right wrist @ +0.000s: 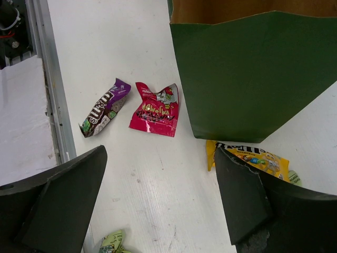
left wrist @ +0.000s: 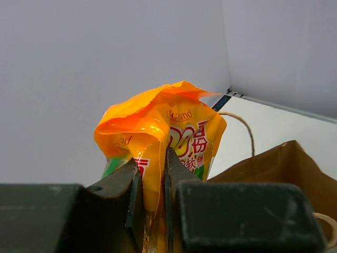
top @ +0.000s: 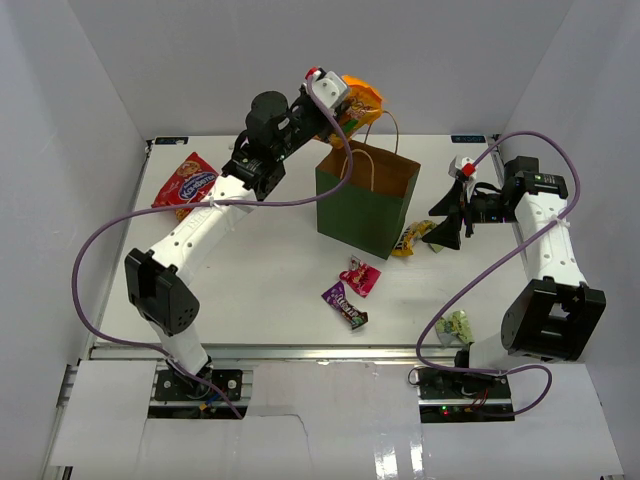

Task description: Place the snacks into the paper bag

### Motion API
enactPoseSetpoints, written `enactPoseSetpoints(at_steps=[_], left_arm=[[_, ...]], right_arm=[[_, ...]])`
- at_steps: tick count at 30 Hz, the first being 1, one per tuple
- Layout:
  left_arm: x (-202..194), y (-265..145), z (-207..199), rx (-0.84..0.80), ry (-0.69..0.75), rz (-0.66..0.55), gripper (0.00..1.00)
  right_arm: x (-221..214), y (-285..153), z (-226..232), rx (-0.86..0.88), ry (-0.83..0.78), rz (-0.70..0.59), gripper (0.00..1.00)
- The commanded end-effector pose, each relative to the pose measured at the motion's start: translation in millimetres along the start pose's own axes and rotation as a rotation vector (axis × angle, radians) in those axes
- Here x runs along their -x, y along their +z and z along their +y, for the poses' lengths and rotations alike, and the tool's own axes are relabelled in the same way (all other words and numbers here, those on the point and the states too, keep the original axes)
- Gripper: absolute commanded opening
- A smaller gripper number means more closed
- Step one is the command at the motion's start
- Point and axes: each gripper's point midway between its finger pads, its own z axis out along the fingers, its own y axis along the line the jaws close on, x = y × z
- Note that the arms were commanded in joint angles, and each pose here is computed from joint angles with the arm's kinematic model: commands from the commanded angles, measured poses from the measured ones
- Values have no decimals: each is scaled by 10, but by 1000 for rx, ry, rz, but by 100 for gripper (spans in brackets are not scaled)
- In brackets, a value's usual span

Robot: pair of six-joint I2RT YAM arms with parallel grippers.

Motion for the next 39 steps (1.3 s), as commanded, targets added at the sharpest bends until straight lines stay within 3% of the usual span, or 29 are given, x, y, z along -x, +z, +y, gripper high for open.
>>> enactPoseSetpoints(at_steps=[1, 7, 18, 26, 31, 35, 38, 39], left_arm=[[1111, -381, 96, 4, 32, -280, 0], [1237, -520, -3, -46, 17, -310, 0], [674, -366, -298, -151, -63, -211, 0], [485, -249, -354, -170, -82, -179, 1], [355, -193, -414, -193, -98, -154, 7], [278, -180, -467, -213, -120, -137, 20], [242, -177, -499, -224, -133, -130, 40], [242, -177, -502, -226, -134, -130, 53]], right_arm=[[26, 13, 33, 19, 5, -24, 88], [4, 17, 11, 19, 11, -16, 88], [11, 9, -1, 15, 9, -13, 88], [5, 10, 15, 18, 10, -14, 88], [3, 9, 12, 17, 10, -12, 88], [17, 9, 8, 18, 5, -13, 88], [23, 5, 4, 17, 7, -14, 88], [25, 5, 5, 17, 7, -16, 88]])
